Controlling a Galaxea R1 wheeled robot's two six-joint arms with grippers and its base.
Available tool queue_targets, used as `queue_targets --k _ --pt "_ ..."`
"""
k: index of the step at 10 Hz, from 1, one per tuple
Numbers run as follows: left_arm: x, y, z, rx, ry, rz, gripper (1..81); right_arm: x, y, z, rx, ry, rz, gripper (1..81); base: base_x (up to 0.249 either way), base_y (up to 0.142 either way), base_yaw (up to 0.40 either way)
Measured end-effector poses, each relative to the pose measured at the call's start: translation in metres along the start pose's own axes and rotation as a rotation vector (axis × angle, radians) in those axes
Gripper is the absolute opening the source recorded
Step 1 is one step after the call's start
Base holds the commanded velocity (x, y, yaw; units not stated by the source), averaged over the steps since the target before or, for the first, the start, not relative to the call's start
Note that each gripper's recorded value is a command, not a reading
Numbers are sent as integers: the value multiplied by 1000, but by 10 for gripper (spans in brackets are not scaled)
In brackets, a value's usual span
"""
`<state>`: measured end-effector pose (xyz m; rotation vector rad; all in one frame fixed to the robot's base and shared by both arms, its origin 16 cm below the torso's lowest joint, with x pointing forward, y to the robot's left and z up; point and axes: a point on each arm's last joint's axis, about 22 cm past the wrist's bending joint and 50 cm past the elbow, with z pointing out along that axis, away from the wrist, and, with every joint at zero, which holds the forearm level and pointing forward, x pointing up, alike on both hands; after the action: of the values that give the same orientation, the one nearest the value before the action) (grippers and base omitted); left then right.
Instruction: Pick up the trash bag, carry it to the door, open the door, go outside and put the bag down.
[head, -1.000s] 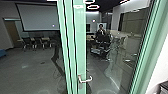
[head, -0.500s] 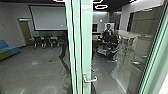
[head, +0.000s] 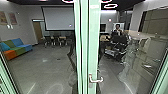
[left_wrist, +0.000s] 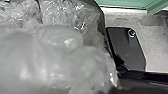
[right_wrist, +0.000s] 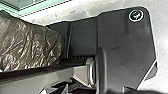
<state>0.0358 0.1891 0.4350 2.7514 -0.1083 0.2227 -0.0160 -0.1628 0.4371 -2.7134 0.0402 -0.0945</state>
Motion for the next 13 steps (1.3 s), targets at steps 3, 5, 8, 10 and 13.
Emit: queue_targets --k 3,5,8,10,13 --pt "1 -2 0 6 0 0 10 0 0 0 0 0 -1 811 0 0 194" --pt "0 -3 0 8 -1 0 10 0 -1 0 1 -2 -1 811 0 0 166" --pt "0 -1 1 5 -3 1 10 2 -2 1 2 4 -2 811 0 0 137" --pt "1 -1 1 6 -2 1 10 2 -5 2 6 2 -2 811 0 0 137" --pt "0 -2 1 6 -3 1 10 1 -4 1 4 -1 -3 811 0 0 141"
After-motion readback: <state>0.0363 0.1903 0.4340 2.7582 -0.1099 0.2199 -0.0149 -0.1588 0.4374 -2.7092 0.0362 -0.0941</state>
